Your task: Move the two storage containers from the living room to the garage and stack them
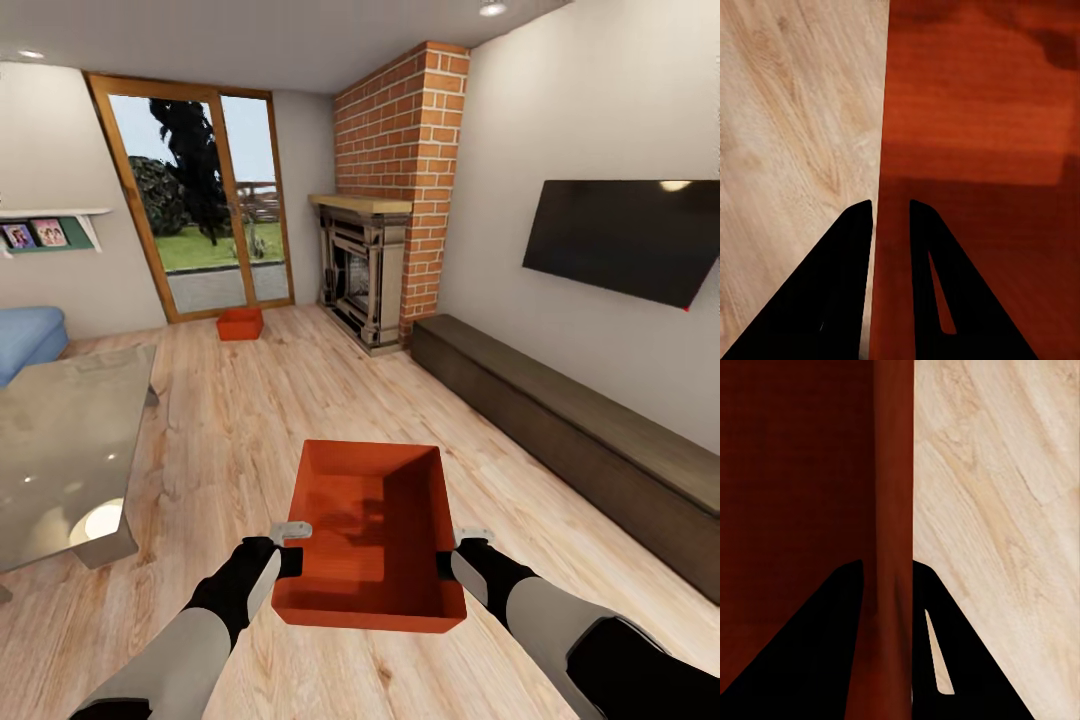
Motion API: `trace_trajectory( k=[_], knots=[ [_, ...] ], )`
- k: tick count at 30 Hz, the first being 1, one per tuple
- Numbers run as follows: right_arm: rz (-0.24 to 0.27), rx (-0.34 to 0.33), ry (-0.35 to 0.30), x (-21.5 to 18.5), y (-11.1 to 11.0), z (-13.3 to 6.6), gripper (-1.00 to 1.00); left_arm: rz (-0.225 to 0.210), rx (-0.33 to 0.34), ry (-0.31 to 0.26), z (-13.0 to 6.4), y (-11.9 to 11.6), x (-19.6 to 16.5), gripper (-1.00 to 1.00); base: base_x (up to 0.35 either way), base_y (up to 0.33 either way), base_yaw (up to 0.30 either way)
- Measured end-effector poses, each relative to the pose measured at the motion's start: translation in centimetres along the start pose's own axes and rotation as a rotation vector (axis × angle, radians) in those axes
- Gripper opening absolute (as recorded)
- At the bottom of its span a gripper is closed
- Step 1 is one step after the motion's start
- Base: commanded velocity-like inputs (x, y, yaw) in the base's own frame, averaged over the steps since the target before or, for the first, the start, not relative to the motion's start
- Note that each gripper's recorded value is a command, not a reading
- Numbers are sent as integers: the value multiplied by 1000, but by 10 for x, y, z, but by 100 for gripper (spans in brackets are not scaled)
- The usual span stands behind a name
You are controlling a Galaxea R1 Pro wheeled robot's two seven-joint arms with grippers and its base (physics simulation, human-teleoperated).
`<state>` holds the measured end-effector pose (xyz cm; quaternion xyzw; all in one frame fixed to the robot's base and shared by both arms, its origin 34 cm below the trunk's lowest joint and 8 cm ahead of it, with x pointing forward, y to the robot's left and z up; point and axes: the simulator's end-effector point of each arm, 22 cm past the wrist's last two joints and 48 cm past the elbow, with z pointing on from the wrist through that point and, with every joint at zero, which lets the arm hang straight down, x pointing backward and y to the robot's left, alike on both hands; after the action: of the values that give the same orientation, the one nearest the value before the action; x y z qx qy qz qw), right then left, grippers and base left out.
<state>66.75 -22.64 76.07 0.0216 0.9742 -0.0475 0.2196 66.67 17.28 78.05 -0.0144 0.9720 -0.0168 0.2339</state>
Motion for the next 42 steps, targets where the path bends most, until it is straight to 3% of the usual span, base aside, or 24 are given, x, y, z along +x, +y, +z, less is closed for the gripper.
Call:
trace_trajectory(
  k=[30,42],
  knots=[
    [3,-1,-47,-19,-4,-44,-100,0,2,-47,-43,-2,-19,-100,0,0,0],
    [6,-1,-65,-27,-5,-51,-100,1,2,-65,-51,-3,-27,-100,0,0,0]
  ],
)
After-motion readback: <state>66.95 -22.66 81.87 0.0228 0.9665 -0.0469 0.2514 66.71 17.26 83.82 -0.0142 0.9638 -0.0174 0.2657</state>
